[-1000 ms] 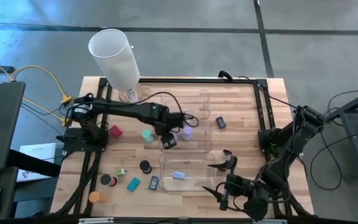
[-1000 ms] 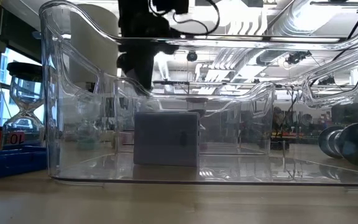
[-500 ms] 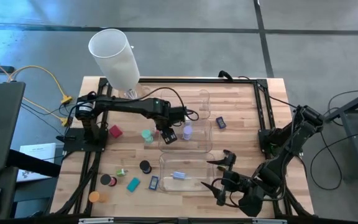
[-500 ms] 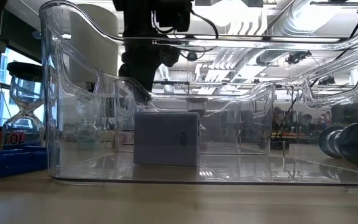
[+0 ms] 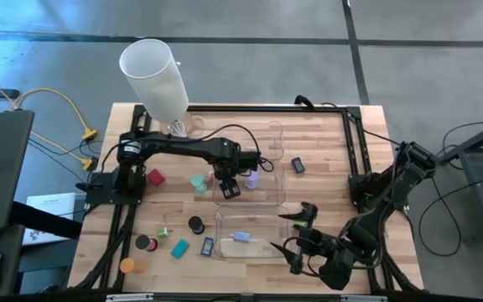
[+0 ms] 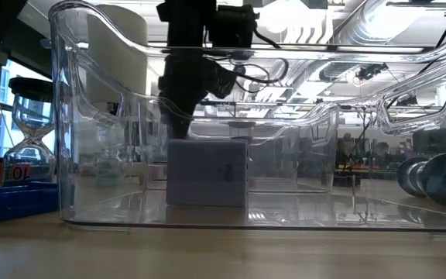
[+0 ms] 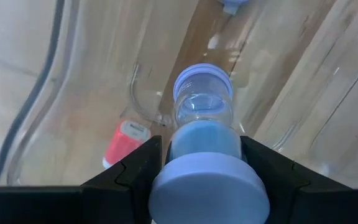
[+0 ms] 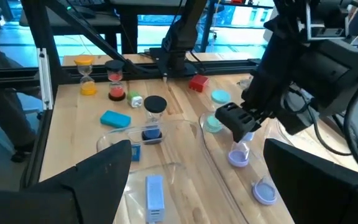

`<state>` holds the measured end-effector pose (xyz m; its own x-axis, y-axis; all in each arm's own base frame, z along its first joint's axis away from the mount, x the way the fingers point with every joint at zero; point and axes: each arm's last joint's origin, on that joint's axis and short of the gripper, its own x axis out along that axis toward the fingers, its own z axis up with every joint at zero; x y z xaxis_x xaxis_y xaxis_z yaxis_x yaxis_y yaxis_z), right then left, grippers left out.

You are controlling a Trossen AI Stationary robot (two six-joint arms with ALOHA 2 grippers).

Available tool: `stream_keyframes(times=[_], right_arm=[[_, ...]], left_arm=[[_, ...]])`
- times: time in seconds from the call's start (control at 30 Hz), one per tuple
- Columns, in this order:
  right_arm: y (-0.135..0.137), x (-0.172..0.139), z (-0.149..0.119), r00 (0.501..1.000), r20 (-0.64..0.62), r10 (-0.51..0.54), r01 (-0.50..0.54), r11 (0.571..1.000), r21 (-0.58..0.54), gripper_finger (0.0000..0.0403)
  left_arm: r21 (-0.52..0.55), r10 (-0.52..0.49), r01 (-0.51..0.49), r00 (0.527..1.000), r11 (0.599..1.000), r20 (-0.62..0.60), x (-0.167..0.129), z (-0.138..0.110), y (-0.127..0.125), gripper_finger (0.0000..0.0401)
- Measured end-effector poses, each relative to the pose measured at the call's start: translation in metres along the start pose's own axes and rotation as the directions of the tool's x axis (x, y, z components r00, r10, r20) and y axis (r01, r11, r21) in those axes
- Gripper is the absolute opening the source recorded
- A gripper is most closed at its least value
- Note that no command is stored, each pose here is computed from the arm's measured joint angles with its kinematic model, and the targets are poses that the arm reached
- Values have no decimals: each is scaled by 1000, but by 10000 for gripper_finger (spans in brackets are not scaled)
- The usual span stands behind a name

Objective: Pick & Place Office items
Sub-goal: Put the purple hourglass into the middle transparent bin

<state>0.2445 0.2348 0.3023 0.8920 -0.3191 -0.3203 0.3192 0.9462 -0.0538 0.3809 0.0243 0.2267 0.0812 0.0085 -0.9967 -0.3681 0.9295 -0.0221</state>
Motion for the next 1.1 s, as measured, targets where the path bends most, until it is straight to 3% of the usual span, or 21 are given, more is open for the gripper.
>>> stream_keyframes(times=[0.13, 0.37, 0.63, 1.1], right_arm=[[1, 1, -2, 1000, -4, 0, 0, 1000, -6, 354], [1, 0, -2, 1000, -11, 3, -3, 1000, -15, 354], [1, 0, -3, 1000, -11, 3, -3, 1000, -16, 354], [1, 0, -3, 1000, -14, 8, -8, 1000, -22, 354]], left_arm=[[21, 32, -33, 999, 999, 10, 0, 3, -4, 187], [12, 33, -33, 999, 999, 13, 1, 4, -4, 230], [12, 8, -8, 1000, 1000, 21, -2, 5, -5, 236], [38, -60, 57, 996, 998, 67, -51, 13, -9, 238]])
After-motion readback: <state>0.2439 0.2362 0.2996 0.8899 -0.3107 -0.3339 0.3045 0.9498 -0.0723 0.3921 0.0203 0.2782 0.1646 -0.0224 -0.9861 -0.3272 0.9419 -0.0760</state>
